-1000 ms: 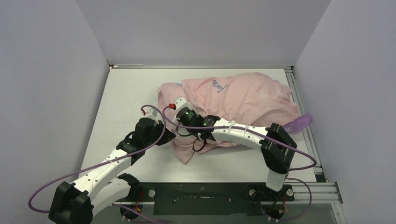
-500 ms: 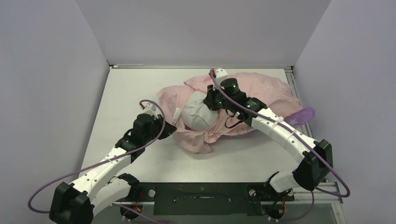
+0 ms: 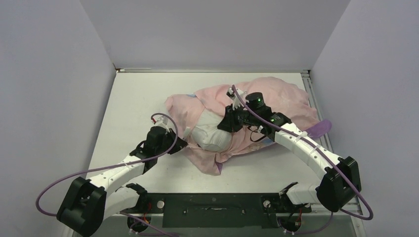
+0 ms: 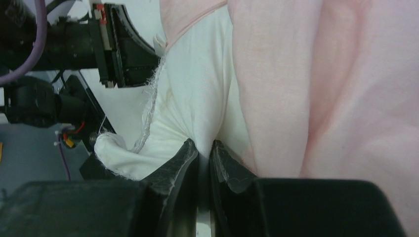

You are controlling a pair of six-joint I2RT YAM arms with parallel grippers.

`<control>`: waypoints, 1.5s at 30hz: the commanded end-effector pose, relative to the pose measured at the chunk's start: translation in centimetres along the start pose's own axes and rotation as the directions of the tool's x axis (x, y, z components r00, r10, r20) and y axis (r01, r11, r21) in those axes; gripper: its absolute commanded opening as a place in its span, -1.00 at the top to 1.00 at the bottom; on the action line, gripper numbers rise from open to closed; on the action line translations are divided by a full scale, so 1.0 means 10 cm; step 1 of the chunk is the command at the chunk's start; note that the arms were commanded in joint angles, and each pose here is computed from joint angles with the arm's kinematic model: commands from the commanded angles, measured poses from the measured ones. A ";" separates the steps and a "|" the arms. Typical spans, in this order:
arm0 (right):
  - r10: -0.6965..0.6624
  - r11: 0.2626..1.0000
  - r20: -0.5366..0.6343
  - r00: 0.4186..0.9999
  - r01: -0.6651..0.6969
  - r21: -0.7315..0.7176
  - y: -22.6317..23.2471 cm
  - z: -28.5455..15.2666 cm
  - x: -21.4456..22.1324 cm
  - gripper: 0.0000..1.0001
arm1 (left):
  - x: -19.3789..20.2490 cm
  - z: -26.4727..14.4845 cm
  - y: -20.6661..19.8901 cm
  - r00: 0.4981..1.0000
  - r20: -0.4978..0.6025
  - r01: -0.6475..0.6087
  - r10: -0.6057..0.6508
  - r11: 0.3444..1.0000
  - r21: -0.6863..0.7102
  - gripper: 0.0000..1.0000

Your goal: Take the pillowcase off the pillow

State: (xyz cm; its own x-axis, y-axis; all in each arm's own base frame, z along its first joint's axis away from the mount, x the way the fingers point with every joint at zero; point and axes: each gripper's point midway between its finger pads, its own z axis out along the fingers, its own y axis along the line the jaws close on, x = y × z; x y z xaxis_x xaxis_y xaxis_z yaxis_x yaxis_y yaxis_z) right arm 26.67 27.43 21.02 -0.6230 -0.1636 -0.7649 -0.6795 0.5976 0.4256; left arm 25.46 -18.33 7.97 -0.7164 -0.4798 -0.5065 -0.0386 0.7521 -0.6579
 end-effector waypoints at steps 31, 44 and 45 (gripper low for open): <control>-0.099 0.991 -0.248 0.964 0.118 0.061 0.03 0.12 0.76 0.89 | -0.94 -0.01 -1.17 0.796 0.097 -0.590 0.598 0.801 -0.098 -0.68; -0.061 0.977 -0.258 0.964 0.111 0.184 -0.16 -0.07 0.85 0.89 | -1.40 0.16 -0.59 0.825 0.103 -0.495 0.556 0.798 -0.343 0.13; -0.053 0.975 -0.253 0.966 0.105 0.195 -0.18 -0.09 0.85 0.89 | -1.44 0.16 -0.51 0.833 0.104 -0.478 0.543 0.801 -0.359 0.19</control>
State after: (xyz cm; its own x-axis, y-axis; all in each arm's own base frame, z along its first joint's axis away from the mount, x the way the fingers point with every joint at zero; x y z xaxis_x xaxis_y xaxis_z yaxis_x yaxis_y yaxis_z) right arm 22.50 27.36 15.14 -0.6182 -0.3843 -0.6857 -0.7185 0.6300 0.2947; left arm 34.29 -20.50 16.78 -0.5845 0.0276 -0.8109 0.2194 0.9676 -0.1252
